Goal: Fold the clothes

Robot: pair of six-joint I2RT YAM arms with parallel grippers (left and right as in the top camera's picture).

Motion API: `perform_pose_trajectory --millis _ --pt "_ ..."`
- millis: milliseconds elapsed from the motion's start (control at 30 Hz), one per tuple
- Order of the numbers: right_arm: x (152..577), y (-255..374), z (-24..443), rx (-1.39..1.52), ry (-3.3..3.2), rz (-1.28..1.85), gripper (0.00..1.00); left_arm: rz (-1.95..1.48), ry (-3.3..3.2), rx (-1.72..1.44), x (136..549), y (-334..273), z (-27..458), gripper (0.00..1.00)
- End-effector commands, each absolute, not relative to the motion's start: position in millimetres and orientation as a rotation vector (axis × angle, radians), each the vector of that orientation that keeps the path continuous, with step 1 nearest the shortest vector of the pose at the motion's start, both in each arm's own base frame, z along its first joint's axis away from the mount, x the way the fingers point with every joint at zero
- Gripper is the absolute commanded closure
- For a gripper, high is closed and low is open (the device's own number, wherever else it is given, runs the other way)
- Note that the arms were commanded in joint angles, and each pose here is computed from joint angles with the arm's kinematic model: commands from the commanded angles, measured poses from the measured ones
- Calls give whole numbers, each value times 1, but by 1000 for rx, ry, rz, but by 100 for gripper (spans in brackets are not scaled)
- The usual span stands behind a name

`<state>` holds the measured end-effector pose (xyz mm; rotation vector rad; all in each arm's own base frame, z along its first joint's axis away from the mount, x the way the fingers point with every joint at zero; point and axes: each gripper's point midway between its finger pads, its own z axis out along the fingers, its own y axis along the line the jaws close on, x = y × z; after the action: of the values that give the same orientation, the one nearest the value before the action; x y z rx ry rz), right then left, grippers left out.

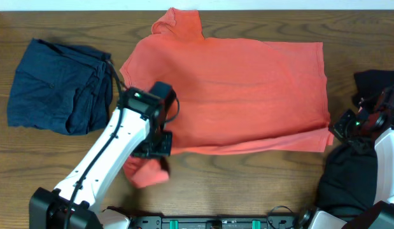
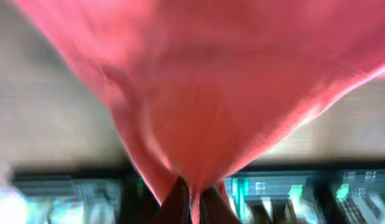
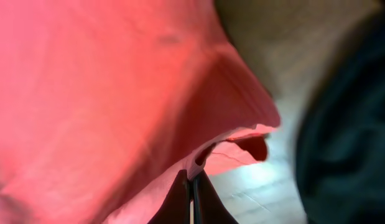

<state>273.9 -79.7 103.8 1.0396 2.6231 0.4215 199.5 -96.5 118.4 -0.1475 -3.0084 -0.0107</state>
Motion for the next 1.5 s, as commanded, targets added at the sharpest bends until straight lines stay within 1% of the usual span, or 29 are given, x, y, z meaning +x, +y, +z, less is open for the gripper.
perform_pose_trajectory --millis 0,133,333,367,400,433,467,533,600,633,700,800,1100,1200,1300,1467 --pt "292 -77 124 969 2539 501 99 -75 -3137 -313 232 -92 125 94" --pt "311 -86 130 978 2453 493 99 -170 -3286 -410 271 -91 128 94" --pt "325 -97 129 1033 2391 478 99 -123 -3499 -648 327 -113 145 93" --pt "325 -98 128 1047 2385 470 99 -114 -3528 -660 334 -116 147 84" --pt "326 -99 129 1050 2381 468 99 -106 -3548 -660 339 -118 149 67" --pt "326 -100 129 1047 2378 467 99 -102 -3557 -660 341 -119 150 48" --pt "327 -100 130 1045 2376 467 99 -102 -3555 -659 340 -119 149 39" --pt "327 -100 129 1046 2376 467 99 -108 -3522 -651 333 -117 146 34" --pt "326 -99 129 1048 2379 468 99 -126 -3452 -641 318 -111 139 34" --pt "326 -99 129 1049 2380 468 99 -122 -3417 -638 310 -109 136 36" --pt "326 -99 129 1048 2379 467 99 -39 -3336 -646 291 -112 125 43" --pt "326 -99 129 1048 2379 467 99 96 -3269 -656 274 -123 109 43" --pt "325 -99 128 1053 2385 469 99 94 -3305 -777 275 -125 55 42" --pt "324 -98 128 1055 2388 469 99 100 -3328 -818 279 -127 48 40" --pt "324 -98 128 1055 2388 469 99 107 -3349 -824 283 -129 45 40" --pt "324 -98 128 1055 2388 469 99 98 -3325 -824 281 -128 27 49"
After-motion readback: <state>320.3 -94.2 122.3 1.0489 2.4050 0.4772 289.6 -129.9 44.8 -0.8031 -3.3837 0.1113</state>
